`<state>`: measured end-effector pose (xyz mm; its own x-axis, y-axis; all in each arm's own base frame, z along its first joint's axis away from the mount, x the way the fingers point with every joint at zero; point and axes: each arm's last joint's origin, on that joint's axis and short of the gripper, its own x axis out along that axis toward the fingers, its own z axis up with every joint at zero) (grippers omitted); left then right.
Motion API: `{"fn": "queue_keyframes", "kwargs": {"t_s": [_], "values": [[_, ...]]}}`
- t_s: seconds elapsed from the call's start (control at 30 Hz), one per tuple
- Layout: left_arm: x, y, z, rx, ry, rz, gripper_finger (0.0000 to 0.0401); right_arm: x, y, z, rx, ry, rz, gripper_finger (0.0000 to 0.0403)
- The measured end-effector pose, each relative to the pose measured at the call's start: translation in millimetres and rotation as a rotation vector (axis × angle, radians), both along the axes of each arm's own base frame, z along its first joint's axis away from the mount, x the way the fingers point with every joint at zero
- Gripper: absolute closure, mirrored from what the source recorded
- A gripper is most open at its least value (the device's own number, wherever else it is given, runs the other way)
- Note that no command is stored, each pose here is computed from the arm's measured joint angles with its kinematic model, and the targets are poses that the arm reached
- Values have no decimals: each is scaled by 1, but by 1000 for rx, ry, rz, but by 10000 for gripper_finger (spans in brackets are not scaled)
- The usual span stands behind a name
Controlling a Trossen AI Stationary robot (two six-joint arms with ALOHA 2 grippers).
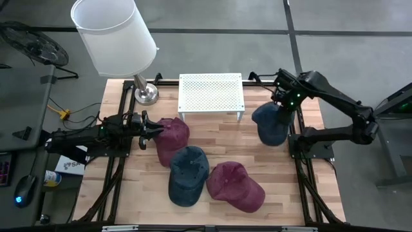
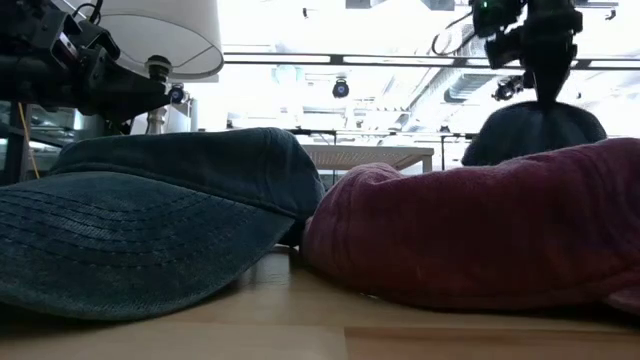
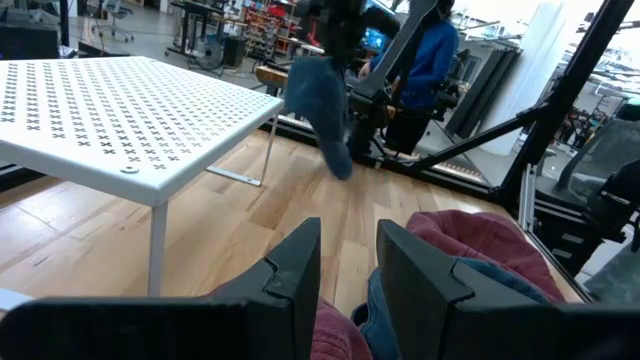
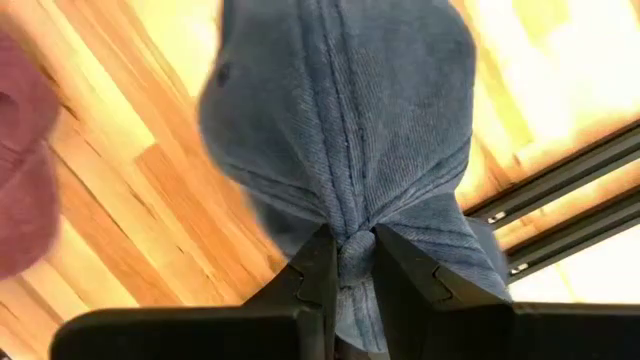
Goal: Pick & Place hat
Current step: Put the top blue cap on the shelf
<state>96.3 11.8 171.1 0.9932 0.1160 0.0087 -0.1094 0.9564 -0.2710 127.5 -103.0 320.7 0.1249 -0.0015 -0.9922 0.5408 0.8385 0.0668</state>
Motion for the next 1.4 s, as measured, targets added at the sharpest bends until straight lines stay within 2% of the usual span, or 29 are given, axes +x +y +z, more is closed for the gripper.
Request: {"fn": "queue_keyframes", "kwargs": {"t_s": [0.2, 0.47, 0.9, 1.4], "values": [[0, 0, 0, 0, -1, 0, 300, 1, -1, 26, -26, -43, -7, 361], [0, 0, 0, 0, 0, 0, 300, 14, -6, 58, 2, -193, -25, 361], [0, 0, 0, 0, 0, 0, 300, 48, -6, 113, 16, -401, 28, 361], [0, 0, 0, 0, 0, 0, 300, 103, -40, 128, -37, -471, 67, 361]]}}
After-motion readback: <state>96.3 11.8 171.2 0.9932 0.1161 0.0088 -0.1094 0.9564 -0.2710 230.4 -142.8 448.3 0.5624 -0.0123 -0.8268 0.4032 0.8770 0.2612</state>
